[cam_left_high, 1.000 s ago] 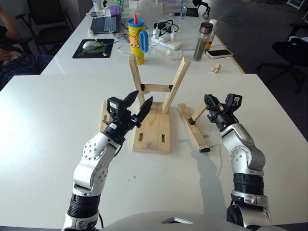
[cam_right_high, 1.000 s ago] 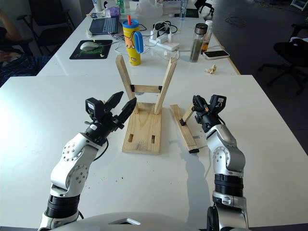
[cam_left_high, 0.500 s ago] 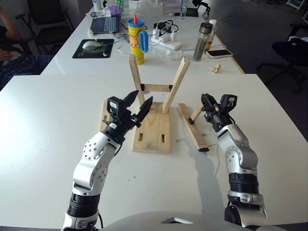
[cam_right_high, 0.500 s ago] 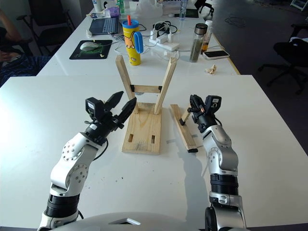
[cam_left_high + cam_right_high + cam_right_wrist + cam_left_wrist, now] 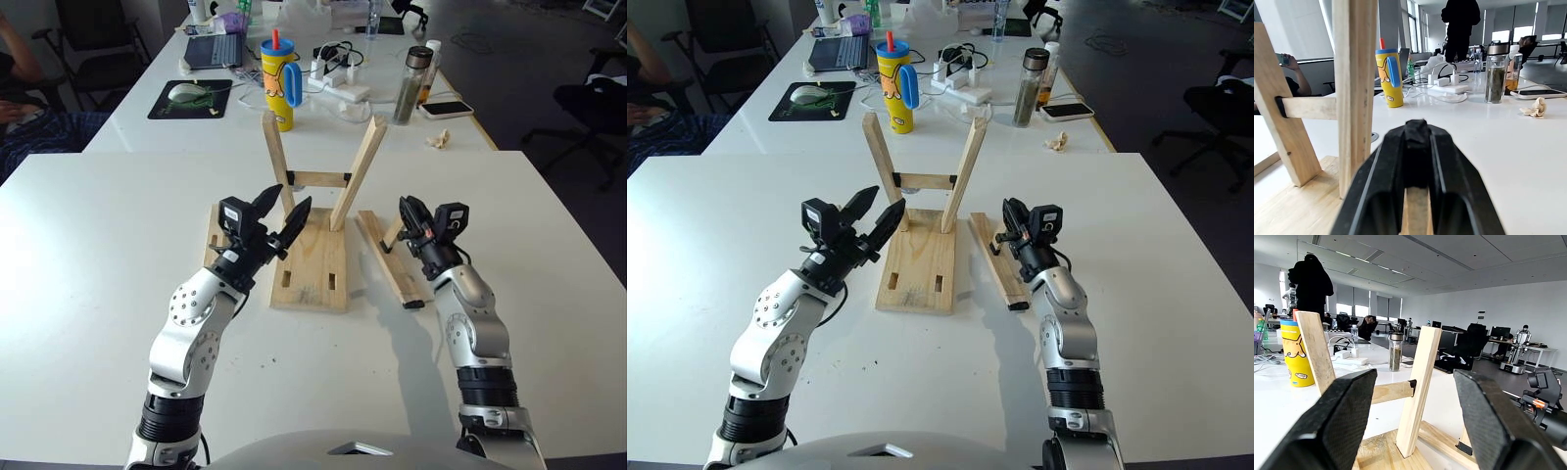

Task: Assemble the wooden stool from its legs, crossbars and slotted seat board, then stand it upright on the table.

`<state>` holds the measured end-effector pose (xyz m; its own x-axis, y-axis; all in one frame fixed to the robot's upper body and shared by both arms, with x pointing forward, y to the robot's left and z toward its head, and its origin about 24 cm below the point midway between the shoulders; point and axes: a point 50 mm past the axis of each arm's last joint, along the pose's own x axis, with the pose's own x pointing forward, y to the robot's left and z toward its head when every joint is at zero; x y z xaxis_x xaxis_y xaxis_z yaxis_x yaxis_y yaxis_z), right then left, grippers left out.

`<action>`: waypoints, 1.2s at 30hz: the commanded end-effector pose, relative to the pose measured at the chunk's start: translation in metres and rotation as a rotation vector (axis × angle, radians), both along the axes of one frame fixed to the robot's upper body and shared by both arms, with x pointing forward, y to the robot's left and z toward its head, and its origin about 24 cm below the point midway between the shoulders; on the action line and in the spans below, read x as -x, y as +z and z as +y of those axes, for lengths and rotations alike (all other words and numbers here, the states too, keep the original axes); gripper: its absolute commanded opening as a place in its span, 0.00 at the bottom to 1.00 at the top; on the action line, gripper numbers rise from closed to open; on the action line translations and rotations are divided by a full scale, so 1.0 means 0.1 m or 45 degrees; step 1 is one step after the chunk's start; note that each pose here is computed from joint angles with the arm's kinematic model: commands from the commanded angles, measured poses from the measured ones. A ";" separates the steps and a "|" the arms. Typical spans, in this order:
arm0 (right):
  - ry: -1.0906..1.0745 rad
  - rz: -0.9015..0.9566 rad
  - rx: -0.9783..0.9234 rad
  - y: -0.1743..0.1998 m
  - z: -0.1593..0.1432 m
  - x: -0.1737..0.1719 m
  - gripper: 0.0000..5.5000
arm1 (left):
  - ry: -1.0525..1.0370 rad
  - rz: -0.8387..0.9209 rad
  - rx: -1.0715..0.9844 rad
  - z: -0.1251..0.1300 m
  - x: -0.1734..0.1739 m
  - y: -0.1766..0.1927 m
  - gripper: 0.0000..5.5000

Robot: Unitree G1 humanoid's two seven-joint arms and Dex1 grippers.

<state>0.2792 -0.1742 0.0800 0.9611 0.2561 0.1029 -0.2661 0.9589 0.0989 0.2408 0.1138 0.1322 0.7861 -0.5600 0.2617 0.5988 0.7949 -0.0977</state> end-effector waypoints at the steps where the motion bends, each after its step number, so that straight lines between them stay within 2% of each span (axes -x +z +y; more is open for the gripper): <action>1: 0.010 0.187 0.062 -0.33 -0.04 0.16 0.08 | 0.007 0.017 -0.015 0.00 0.01 -0.03 0.53; 8: 0.009 0.263 0.082 -0.50 -0.06 0.30 0.08 | 0.018 0.017 -0.022 0.01 0.01 -0.04 0.53; 17: 0.028 0.238 0.123 -0.37 -0.03 0.13 0.08 | 0.022 0.012 -0.025 0.01 0.00 -0.04 0.53; 26: 0.048 0.219 0.139 -0.41 -0.03 0.20 0.08 | 0.031 0.014 -0.023 0.02 0.01 -0.06 0.53; 34: 0.042 0.071 0.142 -0.11 0.00 0.08 0.08 | 0.035 0.006 -0.034 0.02 -0.01 -0.06 0.53; 35: 0.037 0.059 0.147 -0.09 -0.01 0.08 0.14 | 0.036 0.005 -0.035 0.02 -0.01 -0.06 0.53; 36: 0.035 0.047 0.132 -0.06 -0.01 0.07 0.15 | 0.037 0.005 -0.035 0.02 -0.01 -0.07 0.53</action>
<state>0.2731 -0.1722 0.0809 0.9470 0.3061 0.0974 -0.3072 0.9516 -0.0043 0.2404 0.1159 0.1266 0.8015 -0.5441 0.2480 0.5777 0.8117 -0.0862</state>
